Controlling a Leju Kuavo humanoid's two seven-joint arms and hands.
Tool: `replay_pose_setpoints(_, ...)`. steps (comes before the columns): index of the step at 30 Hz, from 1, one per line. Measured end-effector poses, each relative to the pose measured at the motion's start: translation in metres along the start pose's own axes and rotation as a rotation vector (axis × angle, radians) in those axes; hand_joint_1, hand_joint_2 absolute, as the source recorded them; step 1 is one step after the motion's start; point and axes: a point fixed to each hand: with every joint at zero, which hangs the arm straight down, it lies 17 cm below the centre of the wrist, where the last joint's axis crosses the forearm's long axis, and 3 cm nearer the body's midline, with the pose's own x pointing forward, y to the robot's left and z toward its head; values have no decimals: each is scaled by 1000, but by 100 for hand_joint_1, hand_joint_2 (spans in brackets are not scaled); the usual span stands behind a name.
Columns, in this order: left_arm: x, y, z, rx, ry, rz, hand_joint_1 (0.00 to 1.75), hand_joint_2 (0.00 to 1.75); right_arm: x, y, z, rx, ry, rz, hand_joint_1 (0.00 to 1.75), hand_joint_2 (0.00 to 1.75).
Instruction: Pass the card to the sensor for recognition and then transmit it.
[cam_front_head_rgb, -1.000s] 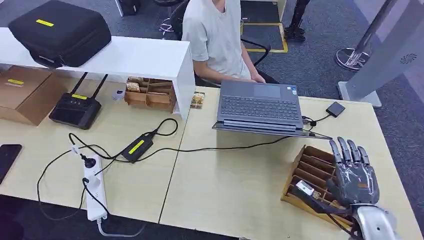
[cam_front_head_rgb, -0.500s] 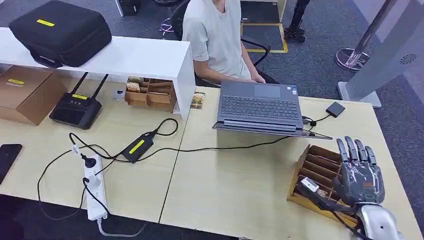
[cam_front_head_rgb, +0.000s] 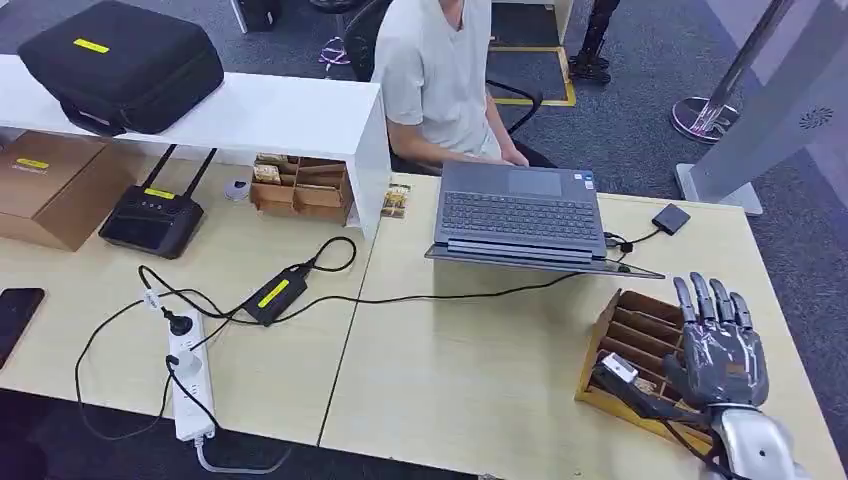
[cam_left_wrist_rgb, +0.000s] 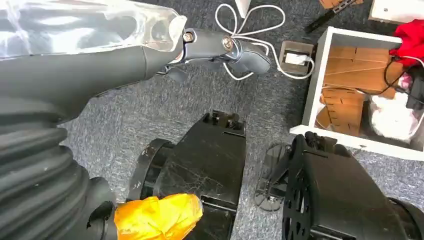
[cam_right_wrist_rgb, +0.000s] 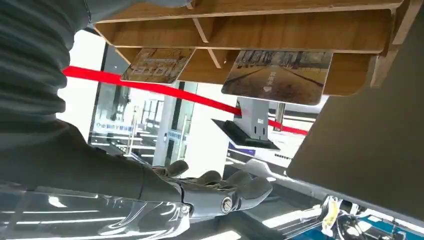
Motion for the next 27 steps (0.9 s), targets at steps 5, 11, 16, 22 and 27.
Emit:
replay_pose_setpoints(5,1,1,0,-2,-7,-12,0,175,3,-11,-1,-62,-11,-1,0,175)
replay_pose_setpoints(11,1,1,0,-2,-8,-15,0,175,4,-15,-1,-83,-7,-6,0,175)
replay_pose_setpoints(16,1,1,-1,-1,-8,-17,0,175,6,-15,-1,-83,-5,-13,0,175)
replay_pose_setpoints(22,1,1,-1,-1,-9,-19,0,175,7,-15,-1,-85,-4,-17,0,175)
replay_pose_setpoints(27,1,1,-1,-3,-9,-24,0,175,7,-15,-1,-89,-4,-17,0,175)
